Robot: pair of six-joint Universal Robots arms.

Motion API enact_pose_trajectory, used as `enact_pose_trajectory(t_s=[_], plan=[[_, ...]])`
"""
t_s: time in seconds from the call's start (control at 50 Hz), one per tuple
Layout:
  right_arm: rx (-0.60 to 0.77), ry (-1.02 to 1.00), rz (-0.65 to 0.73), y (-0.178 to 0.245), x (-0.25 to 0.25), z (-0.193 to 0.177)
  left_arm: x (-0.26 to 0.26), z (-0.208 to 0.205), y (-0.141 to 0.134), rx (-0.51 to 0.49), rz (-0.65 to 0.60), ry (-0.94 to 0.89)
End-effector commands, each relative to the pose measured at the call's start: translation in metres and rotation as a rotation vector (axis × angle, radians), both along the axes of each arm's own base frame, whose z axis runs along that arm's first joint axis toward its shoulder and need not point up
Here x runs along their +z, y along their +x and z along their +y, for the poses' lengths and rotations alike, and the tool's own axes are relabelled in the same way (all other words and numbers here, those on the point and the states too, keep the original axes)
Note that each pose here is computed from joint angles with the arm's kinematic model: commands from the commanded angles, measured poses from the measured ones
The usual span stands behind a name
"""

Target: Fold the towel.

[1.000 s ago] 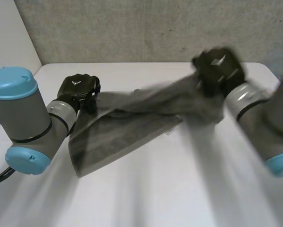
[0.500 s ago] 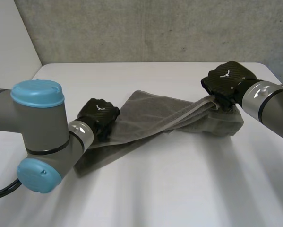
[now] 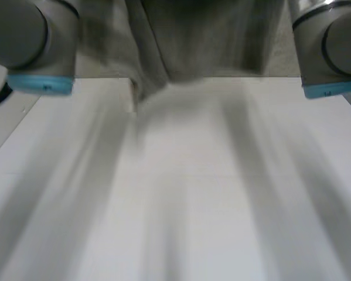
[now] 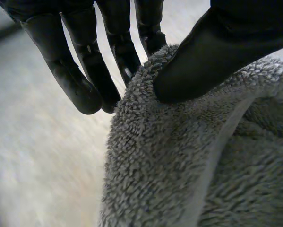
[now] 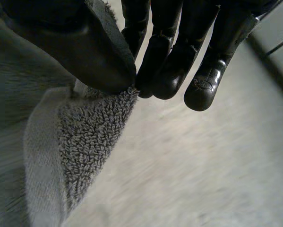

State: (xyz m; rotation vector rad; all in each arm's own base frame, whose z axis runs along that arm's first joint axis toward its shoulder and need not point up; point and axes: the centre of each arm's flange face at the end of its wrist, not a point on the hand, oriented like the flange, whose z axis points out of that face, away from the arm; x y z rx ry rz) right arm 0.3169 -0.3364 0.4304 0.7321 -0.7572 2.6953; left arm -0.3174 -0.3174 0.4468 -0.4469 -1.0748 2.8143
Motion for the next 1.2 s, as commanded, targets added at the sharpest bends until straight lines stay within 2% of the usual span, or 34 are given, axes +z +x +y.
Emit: enact_pose_trajectory(t_s=[0.02, 0.06, 0.08, 0.1, 0.12, 0.16, 0.18, 0.22, 0.24, 0.26, 0.28, 0.3, 0.38, 0.42, 0.6, 0.7, 0.82, 1.0, 1.2], plan=[[0.081, 0.342, 0.116, -0.001, -0.051, 0.003, -0.043, -0.013, 0.004, -0.014, -0.122, 0.204], [0.107, 0.424, 0.169, 0.001, -0.07, 0.004, -0.043, -0.013, 0.004, -0.014, -0.123, 0.205], [0.126, 0.508, 0.228, 0.003, -0.09, 0.006, -0.068, -0.015, 0.0, -0.038, -0.194, 0.29], [0.126, 0.509, 0.228, 0.003, -0.09, 0.006, -0.1, -0.015, -0.002, -0.076, -0.279, 0.398], [0.138, 0.586, 0.273, 0.002, -0.109, 0.008, -0.101, -0.015, -0.002, -0.076, -0.28, 0.4], [0.144, 0.66, 0.312, -0.002, -0.125, 0.009, -0.152, -0.008, -0.003, -0.131, -0.403, 0.561], [0.141, 0.732, 0.348, -0.007, -0.141, 0.012, -0.152, -0.008, -0.003, -0.131, -0.404, 0.562], [0.136, 0.798, 0.387, -0.01, -0.158, 0.017, -0.198, 0.006, 0.0, -0.161, -0.527, 0.677], [0.129, 0.854, 0.427, -0.012, -0.175, 0.022, -0.198, 0.006, 0.0, -0.161, -0.528, 0.678], [0.129, 0.855, 0.428, -0.012, -0.175, 0.022, -0.221, 0.014, 0.003, -0.16, -0.594, 0.727], [0.119, 0.903, 0.467, -0.015, -0.191, 0.027, -0.221, 0.014, 0.003, -0.16, -0.594, 0.727], [0.11, 0.946, 0.506, -0.018, -0.206, 0.032, -0.24, 0.022, 0.007, -0.155, -0.657, 0.762], [0.087, 1.006, 0.565, -0.025, -0.229, 0.042, -0.285, 0.051, 0.018, -0.157, -0.807, 0.858], [0.073, 1.033, 0.584, -0.03, -0.238, 0.045, -0.293, 0.059, 0.019, -0.164, -0.835, 0.88], [-0.085, 1.093, 0.525, -0.06, -0.252, 0.034, -0.296, 0.084, 0.016, -0.208, -0.837, 0.913], [-0.127, 1.09, 0.496, -0.07, -0.251, 0.028, -0.274, 0.085, 0.015, -0.228, -0.721, 0.915], [-0.159, 1.096, 0.475, -0.081, -0.252, 0.018, -0.268, 0.084, 0.014, -0.236, -0.687, 0.905], [-0.285, 1.081, 0.419, -0.105, -0.249, -0.005, -0.261, 0.06, 0.024, -0.176, -0.638, 0.874], [-0.278, 1.11, 0.434, -0.103, -0.262, -0.005, -0.268, 0.037, 0.041, -0.116, -0.627, 0.892]])
